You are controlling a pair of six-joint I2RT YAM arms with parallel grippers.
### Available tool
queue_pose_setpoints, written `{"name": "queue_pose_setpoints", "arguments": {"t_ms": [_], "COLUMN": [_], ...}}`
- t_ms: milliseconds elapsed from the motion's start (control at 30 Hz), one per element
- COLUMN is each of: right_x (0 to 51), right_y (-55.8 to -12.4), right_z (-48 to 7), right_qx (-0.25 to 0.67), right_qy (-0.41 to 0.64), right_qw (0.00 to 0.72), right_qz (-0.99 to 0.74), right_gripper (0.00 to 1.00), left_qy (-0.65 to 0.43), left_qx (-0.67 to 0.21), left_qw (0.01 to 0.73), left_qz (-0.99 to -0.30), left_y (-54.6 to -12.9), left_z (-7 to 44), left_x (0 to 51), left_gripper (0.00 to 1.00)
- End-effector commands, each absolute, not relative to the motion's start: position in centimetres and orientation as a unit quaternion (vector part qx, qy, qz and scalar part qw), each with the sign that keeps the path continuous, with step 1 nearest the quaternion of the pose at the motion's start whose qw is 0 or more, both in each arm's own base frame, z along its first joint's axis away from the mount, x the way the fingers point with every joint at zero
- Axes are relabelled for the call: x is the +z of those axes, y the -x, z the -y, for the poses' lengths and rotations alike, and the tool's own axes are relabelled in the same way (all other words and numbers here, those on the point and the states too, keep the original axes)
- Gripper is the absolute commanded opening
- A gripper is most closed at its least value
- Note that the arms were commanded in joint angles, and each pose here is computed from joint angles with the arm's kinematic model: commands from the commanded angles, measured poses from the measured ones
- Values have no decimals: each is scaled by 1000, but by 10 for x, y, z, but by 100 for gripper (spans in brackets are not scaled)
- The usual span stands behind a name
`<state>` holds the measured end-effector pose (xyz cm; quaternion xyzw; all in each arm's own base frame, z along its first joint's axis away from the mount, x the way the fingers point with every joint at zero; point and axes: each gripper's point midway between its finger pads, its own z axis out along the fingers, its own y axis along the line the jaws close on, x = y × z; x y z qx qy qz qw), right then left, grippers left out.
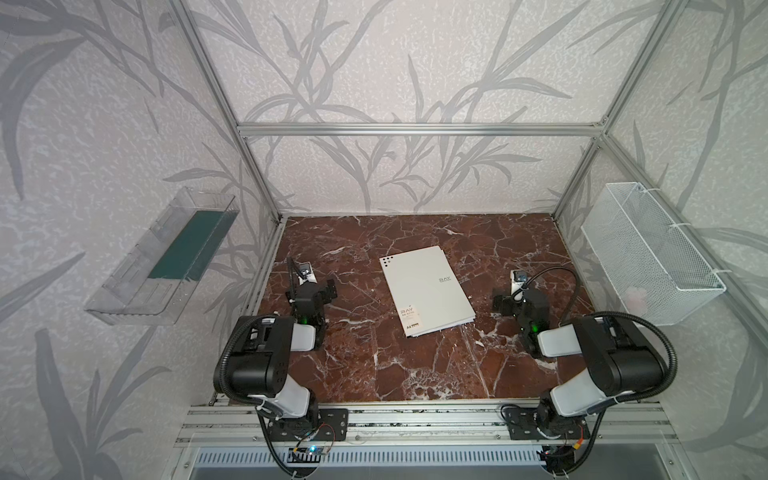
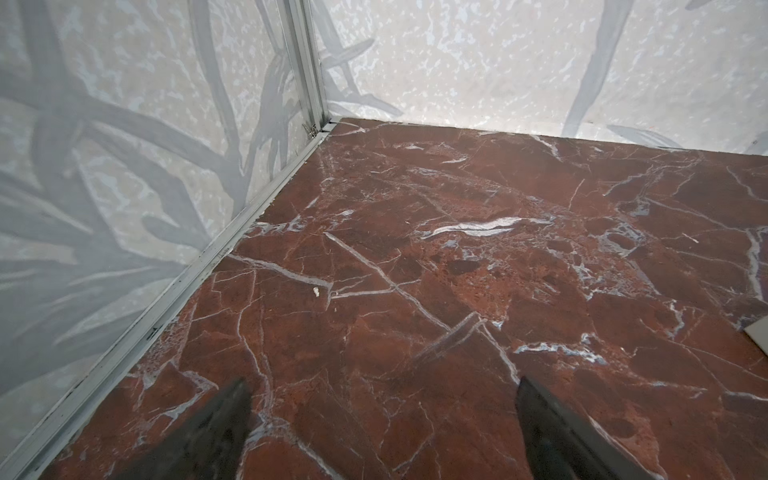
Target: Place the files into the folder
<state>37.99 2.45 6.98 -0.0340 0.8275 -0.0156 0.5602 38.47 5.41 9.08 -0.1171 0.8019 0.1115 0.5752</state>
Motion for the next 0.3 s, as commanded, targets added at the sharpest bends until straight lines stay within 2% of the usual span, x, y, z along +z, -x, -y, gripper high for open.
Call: {"name": "queue_pose_setpoints", "arguments": {"t_ms": [0,100,167,267], "right_x": [93,97,92,93], "right_y": [-392,-397,-398,-398], "right_z": [-23,-28,-39,-39], "right_qx": [-18,-16,0,0], "right_qy": [31,43,75,74], "right_qw": [580,601,577,590], "right_qz": [-814,-798,-813,-804], "right_gripper": [99,99,99,99], "left_qy": [105,108,107,102], "left_qx": [110,101,100,101], "left_qw": [585,580,581,583], "left_qz": [-797,-801,-800,-800], "left_y": [-391,-392,-392,-392], "left_z": [-51,-52,-53,-51], "left_x": [98,95,96,96], "left_gripper": [99,99,99,99]}}
